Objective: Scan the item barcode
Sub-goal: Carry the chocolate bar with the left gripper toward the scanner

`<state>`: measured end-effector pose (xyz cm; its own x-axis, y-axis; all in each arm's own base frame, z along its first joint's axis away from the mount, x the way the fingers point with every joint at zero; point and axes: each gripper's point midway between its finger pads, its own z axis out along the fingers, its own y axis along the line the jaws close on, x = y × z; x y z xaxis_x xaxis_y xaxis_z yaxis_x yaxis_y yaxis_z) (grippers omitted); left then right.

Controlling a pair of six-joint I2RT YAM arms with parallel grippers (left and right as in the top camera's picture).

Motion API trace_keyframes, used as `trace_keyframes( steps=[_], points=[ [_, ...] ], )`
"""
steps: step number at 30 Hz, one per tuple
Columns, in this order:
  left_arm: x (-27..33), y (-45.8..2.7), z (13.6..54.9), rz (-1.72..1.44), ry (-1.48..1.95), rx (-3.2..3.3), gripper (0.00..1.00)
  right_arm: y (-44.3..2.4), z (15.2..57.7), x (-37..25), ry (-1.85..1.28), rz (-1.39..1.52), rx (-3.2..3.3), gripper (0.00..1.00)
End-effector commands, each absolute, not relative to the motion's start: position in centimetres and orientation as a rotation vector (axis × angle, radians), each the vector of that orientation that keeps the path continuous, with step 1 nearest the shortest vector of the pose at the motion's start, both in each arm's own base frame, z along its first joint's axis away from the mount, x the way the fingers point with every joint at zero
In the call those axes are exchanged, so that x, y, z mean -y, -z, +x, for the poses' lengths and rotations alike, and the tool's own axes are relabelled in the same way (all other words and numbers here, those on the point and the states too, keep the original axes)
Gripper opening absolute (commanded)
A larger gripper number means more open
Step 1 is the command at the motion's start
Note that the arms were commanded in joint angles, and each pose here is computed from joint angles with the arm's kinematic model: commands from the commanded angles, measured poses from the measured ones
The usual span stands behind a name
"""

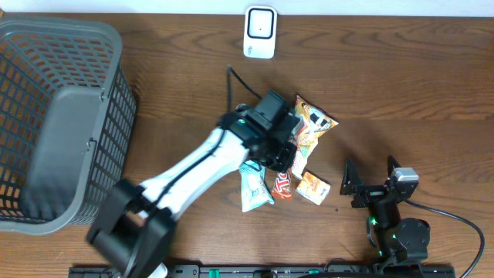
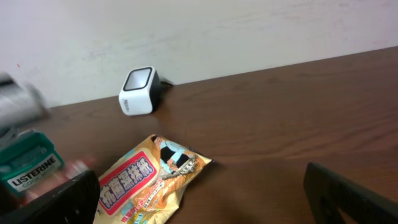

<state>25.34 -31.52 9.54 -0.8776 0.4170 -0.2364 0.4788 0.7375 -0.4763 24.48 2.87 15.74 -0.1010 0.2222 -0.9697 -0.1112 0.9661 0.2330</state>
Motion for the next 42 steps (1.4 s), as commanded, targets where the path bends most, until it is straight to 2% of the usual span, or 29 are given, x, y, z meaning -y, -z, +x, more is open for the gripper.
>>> trace_keyframes(
  steps=[1,8,14,15,16,17,18,21,28,32,38,42],
  points=[
    [31.5,-7.1,25.3,0.599,0.679,-2.906,0.07,-15.7,24.5,-2.8,-0.271,0.081,-1.648,0.99],
    [30.9,-5.8,26.0,0.591,0.385,-2.848,0.08,-15.7,24.5,-2.8,-0.271,0.081,-1.648,0.99],
    [32.0,-6.2,26.6,0.603,0.381,-2.781,0.11,-15.7,24.5,-2.8,-0.271,0.081,-1.648,0.99],
    [31.9,-6.3,26.9,0.596,0.364,-2.770,0.15,-15.7,24.5,-2.8,-0.271,0.081,-1.648,0.99],
    [31.7,-6.3,27.2,0.587,0.339,-2.760,0.28,-15.7,24.5,-2.8,-0.271,0.081,-1.648,0.99],
    [31.4,-6.3,27.6,0.578,0.310,-2.750,0.53,-15.7,24.5,-2.8,-0.271,0.081,-1.648,0.99],
    [31.1,-6.3,27.9,0.569,0.283,-2.740,0.71,-15.7,24.5,-2.8,-0.271,0.081,-1.648,0.99],
    [30.4,-6.9,28.3,0.552,0.240,-2.727,0.84,-15.7,24.5,-2.8,-0.271,0.081,-1.648,0.99],
    [30.0,-11.9,27.9,0.538,0.307,-2.653,0.93,-15.7,24.5,-2.8,-0.271,0.081,-1.648,0.99],
    [29.9,-16.3,27.4,0.522,0.403,-2.561,0.94,-15.7,24.5,-2.8,-0.271,0.081,-1.648,0.99],
    [28.6,-24.2,26.8,0.558,0.486,-2.327,0.95,-15.7,24.5,-2.8,-0.271,0.081,-1.647,0.99],
    [25.9,-31.0,27.9,0.442,0.431,-2.091,0.95,-15.7,24.5,-2.8,-0.271,0.081,-1.648,0.99]
  ],
)
